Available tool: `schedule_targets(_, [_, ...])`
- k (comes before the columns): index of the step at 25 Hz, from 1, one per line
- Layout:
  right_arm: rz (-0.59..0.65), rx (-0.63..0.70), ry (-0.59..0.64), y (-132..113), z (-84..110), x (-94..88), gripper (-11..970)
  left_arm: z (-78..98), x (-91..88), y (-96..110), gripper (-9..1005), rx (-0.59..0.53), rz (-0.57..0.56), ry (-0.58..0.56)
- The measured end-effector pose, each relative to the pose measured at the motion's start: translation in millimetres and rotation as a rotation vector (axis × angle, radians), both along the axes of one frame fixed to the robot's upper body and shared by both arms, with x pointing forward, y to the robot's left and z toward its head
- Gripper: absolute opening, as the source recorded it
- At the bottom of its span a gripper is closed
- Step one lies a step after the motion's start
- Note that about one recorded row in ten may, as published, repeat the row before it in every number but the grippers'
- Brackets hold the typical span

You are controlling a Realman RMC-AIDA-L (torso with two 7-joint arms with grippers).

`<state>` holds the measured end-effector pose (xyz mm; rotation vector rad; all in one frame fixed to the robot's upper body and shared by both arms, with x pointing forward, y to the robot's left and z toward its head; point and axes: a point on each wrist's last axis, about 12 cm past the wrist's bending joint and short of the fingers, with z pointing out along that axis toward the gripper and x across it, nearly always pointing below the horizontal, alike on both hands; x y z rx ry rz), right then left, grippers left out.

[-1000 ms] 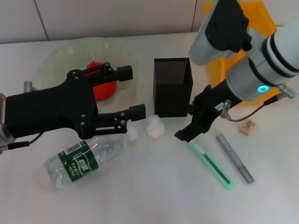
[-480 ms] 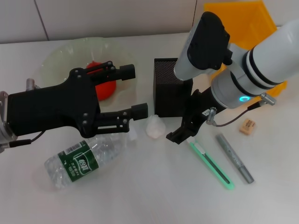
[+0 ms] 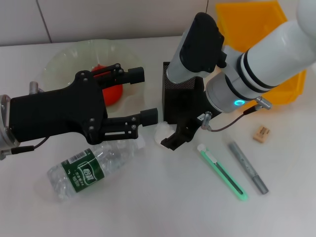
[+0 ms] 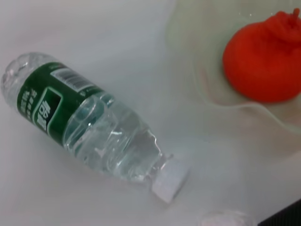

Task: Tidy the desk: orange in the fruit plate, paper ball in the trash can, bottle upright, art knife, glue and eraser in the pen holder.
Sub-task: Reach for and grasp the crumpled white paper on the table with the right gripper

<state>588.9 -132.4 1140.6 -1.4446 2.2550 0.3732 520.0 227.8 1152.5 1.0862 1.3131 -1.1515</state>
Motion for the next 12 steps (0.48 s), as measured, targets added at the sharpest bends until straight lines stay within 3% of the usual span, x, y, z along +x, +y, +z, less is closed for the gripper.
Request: schedule_targets(12, [-0.004,-0.001,0.010,3.9,-8.1,3.0,762,0.3,-0.3,0.2,828,0.000,-0.006,-0.001])
